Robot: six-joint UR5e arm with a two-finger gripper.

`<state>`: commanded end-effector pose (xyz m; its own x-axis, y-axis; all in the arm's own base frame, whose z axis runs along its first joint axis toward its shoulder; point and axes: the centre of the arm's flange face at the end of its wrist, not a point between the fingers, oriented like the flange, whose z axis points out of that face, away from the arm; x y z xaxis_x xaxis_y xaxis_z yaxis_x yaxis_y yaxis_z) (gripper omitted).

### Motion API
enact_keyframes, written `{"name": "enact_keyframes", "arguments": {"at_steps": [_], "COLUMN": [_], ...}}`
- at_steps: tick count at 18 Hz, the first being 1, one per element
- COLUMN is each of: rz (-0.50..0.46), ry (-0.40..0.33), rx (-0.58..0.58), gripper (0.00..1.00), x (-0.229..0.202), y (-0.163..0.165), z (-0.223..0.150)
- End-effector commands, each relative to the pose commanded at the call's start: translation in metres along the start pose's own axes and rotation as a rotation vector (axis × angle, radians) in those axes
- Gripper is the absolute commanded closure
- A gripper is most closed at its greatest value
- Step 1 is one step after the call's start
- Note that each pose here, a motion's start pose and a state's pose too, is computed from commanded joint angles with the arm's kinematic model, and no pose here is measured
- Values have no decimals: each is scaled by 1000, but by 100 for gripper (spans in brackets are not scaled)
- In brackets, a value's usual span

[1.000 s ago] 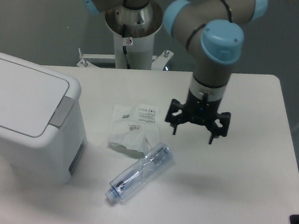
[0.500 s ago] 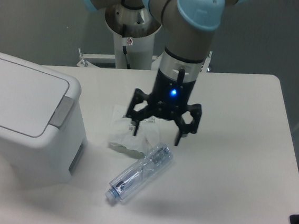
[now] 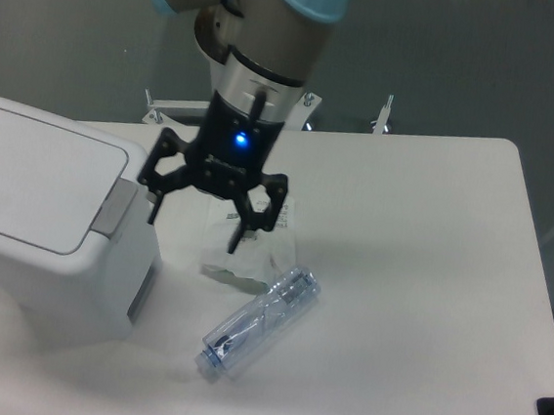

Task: Open the trash can
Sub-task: 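Move the gripper across the table toward the trash can's grey button, then press down on the grey lid button with the gripper fingers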

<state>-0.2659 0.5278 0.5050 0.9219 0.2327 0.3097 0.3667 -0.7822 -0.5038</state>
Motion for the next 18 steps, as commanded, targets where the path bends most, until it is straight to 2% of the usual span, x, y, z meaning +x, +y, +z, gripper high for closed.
{"name": "enact_keyframes", "arguments": {"at_steps": [8,18], "rz": [-18,-26], "ry": [2,8], "rx": [-49,-61], "gripper": [0,0], "x": [-8,-9], "y": [19,20], "z": [23,31]}}
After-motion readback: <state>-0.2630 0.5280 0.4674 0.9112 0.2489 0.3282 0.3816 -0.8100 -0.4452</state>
